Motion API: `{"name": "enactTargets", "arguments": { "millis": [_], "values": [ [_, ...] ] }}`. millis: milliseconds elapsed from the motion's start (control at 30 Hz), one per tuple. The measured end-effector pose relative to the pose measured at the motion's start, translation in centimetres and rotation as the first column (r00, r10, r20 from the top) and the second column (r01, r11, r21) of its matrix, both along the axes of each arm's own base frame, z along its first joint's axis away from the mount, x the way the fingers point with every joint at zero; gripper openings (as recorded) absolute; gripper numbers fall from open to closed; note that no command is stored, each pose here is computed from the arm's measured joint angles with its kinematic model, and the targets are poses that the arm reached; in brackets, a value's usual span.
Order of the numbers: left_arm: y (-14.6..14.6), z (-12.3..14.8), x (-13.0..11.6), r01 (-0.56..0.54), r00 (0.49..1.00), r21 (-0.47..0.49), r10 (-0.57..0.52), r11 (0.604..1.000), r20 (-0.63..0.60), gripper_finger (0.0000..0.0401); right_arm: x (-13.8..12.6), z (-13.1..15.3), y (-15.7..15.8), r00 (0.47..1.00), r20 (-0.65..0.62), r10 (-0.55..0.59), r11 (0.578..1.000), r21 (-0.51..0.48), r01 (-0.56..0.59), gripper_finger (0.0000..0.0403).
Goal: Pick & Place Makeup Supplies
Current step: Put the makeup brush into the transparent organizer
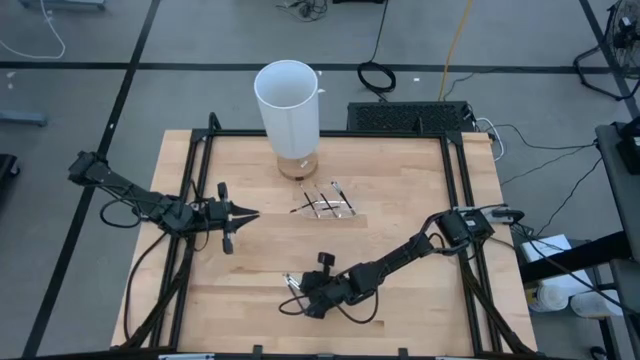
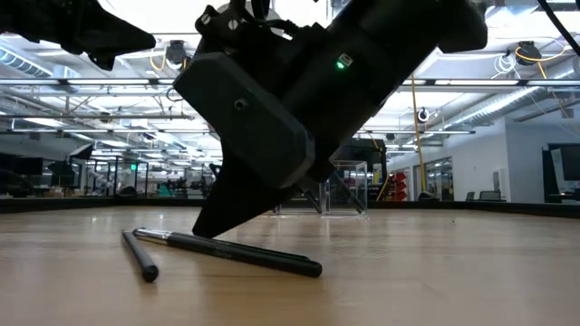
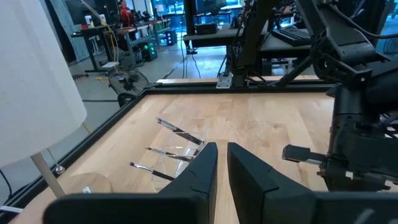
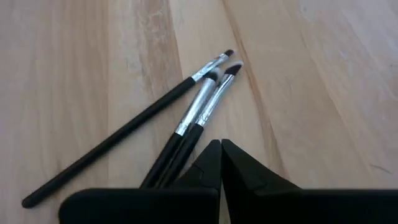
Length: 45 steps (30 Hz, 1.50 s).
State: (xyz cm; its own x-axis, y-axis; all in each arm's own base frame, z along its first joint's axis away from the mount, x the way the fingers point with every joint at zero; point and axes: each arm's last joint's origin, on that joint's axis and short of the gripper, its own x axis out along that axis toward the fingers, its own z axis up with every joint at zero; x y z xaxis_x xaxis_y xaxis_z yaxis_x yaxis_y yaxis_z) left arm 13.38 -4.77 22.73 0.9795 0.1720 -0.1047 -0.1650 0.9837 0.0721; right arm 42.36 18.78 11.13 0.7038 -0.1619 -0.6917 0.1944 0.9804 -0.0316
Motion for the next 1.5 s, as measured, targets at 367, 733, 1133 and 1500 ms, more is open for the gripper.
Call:
{"name": "enactTargets", "arguments": {
  "millis": [367,733,1133,1500],
  "values": [
    [0.0,0.0,0.0,0.000,1.000,0.002,0.000,1.000,-0.005,0.0047,-0.2,3.2,1.0,0.990,0.144,-0.002,0.998,-0.059,0.011,0.0000],
    [0.0,0.0,0.0,0.004,1.000,-0.003,-0.004,1.000,-0.001,0.0047,0.0,5.0,4.0,0.966,0.233,0.109,0.987,0.087,-0.133,0.0000],
    [0.0,0.0,0.0,0.005,1.000,-0.009,-0.005,1.000,0.003,0.0047,-0.5,3.2,3.2,0.994,0.100,0.040,0.993,0.104,-0.050,0.0002],
    [0.0,0.0,0.0,0.005,1.000,-0.011,-0.005,1.000,0.004,0.0047,-0.5,2.8,2.2,0.999,0.049,0.000,0.996,0.092,-0.005,0.0074]
  ]
}}
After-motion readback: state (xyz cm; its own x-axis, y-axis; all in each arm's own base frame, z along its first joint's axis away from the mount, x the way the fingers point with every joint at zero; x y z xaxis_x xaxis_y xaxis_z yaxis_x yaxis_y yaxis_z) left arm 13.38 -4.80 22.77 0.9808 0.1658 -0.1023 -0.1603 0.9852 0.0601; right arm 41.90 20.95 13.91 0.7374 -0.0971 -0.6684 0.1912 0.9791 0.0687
